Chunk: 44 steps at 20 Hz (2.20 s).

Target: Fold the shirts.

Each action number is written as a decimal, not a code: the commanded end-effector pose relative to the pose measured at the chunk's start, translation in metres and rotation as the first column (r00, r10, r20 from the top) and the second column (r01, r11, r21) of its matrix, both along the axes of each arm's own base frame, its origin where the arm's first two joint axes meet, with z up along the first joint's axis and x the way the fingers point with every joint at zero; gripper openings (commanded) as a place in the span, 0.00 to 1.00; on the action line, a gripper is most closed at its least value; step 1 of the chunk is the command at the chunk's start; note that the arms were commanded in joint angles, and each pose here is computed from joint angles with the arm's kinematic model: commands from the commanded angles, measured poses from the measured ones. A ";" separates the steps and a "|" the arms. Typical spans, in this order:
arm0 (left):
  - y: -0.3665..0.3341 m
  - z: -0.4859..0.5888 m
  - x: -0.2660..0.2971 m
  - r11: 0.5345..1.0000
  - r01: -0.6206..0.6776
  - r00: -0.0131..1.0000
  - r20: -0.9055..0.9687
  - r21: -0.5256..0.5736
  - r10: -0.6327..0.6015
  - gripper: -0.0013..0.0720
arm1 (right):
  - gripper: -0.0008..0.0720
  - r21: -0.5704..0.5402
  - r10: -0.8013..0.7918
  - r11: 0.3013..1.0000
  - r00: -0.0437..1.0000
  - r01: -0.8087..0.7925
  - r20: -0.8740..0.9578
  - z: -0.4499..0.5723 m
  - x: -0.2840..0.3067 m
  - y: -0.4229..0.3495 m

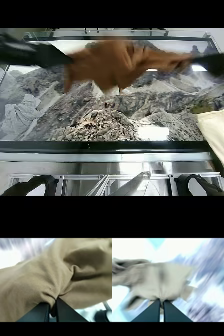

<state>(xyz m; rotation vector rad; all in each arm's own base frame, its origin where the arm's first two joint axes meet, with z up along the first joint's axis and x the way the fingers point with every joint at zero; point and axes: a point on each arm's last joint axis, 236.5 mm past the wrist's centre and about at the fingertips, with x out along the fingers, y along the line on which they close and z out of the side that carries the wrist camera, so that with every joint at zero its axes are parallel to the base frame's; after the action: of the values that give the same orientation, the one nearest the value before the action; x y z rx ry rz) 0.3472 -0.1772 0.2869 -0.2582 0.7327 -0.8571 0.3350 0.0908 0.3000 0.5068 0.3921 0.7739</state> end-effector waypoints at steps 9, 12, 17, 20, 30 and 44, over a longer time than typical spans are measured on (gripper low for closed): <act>0.037 -0.034 -0.049 0.992 -0.129 0.989 -0.069 0.008 0.130 0.04 | 0.04 -0.131 -0.086 0.988 0.995 0.078 -0.053 -0.005 -0.031 -0.009; 0.010 -0.128 -0.053 1.000 -0.013 0.951 -0.308 0.016 0.017 0.05 | 0.04 -0.176 -0.116 0.982 0.957 0.070 -0.266 -0.098 -0.027 -0.017; -0.007 -0.243 -0.060 0.996 0.094 0.795 -0.603 0.006 -0.071 1.00 | 0.51 -0.213 -0.264 0.961 0.803 0.175 -0.534 -0.252 -0.030 -0.047; 0.022 -0.257 -0.041 0.996 0.088 0.726 -0.684 -0.005 -0.067 1.00 | 0.63 -0.300 -0.304 0.944 0.726 0.140 -0.618 -0.288 -0.037 -0.066; 0.088 -0.345 -0.026 0.963 -0.265 0.593 -0.780 0.049 0.203 0.99 | 0.63 -0.251 -0.289 0.957 0.453 0.142 -0.844 -0.375 -0.043 -0.074; 0.007 -0.305 0.021 0.997 0.069 0.718 -0.695 0.016 -0.039 0.02 | 0.04 0.238 0.143 0.971 0.752 0.020 -0.644 -0.288 0.022 0.024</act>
<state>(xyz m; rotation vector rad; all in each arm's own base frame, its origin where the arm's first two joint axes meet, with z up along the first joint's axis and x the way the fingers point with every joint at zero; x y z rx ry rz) 0.3591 -0.1592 -0.0578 -0.6128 1.5244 -0.7000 0.3417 0.1058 -0.0554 0.9555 1.1770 0.5076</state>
